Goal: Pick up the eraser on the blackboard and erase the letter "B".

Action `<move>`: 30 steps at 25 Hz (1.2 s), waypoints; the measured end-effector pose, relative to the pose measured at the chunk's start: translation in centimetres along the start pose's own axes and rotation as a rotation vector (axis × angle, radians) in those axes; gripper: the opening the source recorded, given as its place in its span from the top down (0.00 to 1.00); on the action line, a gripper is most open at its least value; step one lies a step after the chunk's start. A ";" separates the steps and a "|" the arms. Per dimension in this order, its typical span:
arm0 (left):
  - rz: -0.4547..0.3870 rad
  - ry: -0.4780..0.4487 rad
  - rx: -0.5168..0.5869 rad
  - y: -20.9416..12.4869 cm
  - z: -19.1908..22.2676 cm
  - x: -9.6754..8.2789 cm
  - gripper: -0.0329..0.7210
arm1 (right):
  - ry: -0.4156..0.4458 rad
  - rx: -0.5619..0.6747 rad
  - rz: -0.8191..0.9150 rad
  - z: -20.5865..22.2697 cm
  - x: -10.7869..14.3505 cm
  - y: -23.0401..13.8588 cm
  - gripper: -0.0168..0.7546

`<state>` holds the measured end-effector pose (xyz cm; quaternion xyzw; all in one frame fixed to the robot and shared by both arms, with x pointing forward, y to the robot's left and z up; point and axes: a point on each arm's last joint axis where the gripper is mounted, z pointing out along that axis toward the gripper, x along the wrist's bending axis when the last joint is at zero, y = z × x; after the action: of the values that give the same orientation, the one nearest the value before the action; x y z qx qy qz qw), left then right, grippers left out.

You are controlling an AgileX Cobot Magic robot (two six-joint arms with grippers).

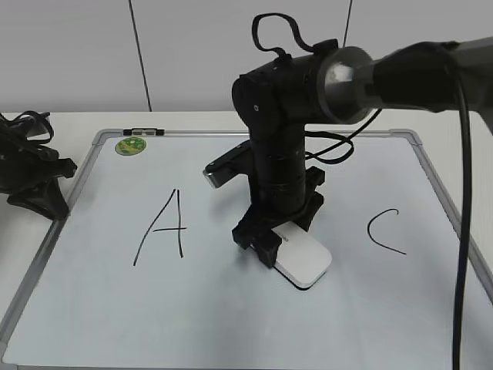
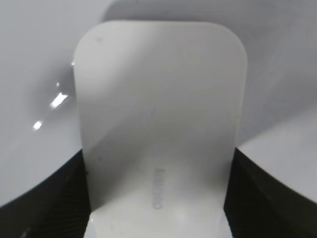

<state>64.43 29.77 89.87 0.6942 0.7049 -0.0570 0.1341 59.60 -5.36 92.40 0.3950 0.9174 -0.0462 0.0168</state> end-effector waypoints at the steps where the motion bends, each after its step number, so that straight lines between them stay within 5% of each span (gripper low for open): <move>1: 0.000 0.000 0.000 0.0 0.0 0.0 0.92 | -0.003 0.006 0.004 0.0 -0.1 0.2 0.28; 8: 0.000 0.000 0.000 0.0 0.0 0.0 0.92 | -0.077 -0.033 0.024 -0.5 -1.2 2.4 0.28; 16: -0.001 -0.001 0.000 0.0 0.0 0.0 0.92 | -0.074 -0.169 0.133 -3.2 -5.9 3.1 0.28; 30: -0.002 -0.002 -0.002 0.0 0.0 0.0 0.92 | 0.026 -0.255 0.430 -9.1 -15.4 -5.9 0.28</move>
<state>64.45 29.76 89.88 0.6931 0.7056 -0.0571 0.1356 65.92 -19.61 102.91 0.5764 0.8108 0.0796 0.0640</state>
